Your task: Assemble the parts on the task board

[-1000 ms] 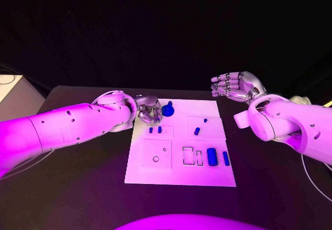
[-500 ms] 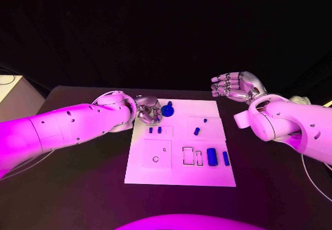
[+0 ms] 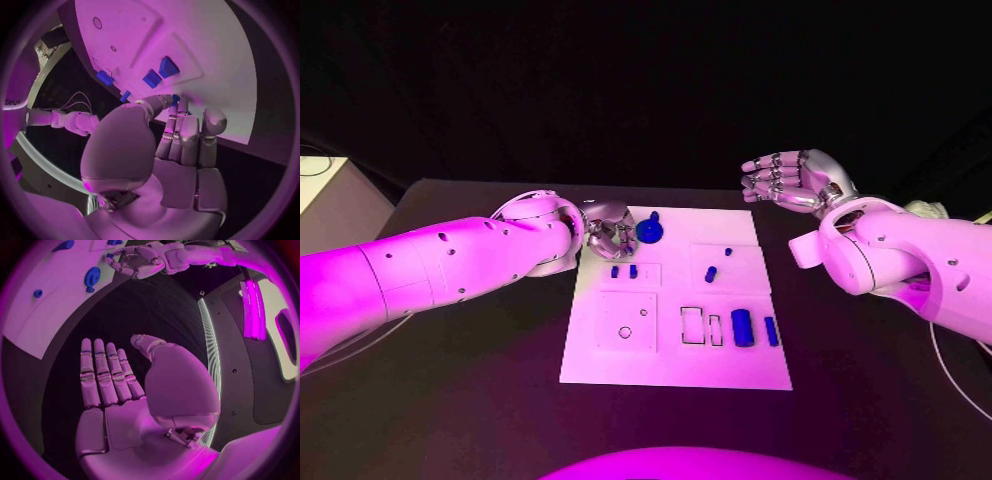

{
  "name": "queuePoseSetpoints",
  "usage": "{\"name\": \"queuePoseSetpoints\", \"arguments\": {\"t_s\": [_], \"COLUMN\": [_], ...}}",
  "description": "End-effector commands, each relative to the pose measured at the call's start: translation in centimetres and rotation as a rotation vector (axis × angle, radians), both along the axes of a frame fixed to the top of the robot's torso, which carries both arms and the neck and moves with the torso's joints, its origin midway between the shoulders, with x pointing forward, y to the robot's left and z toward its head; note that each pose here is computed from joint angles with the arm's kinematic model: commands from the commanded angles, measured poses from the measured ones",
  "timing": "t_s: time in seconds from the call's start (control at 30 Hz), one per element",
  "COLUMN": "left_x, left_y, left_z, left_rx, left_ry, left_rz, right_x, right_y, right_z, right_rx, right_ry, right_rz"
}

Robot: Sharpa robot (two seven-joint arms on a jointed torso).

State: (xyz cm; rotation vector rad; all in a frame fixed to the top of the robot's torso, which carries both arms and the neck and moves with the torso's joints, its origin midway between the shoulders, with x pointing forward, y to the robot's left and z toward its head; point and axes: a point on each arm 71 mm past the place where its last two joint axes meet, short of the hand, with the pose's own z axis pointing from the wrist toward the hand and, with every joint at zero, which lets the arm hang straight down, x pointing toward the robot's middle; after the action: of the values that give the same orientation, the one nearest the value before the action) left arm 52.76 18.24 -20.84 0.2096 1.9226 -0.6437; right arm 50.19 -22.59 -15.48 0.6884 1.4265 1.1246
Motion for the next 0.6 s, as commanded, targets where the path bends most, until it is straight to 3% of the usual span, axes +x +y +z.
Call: {"name": "queuePoseSetpoints", "arguments": {"t_s": [0.03,0.6], "left_x": [-0.32,-0.28], "left_y": [0.01,0.30], "left_z": [-0.81,-0.58], "left_rx": [0.019,0.003], "left_ry": [0.033,0.007], "left_rz": [-0.002,0.020], "right_x": [-0.04,-0.05], "right_y": [0.06,-0.01], "right_z": [-0.01,-0.08], "right_rx": [0.000,-0.001], "right_ry": [-0.002,0.000], "right_rz": [0.015,0.013]}}
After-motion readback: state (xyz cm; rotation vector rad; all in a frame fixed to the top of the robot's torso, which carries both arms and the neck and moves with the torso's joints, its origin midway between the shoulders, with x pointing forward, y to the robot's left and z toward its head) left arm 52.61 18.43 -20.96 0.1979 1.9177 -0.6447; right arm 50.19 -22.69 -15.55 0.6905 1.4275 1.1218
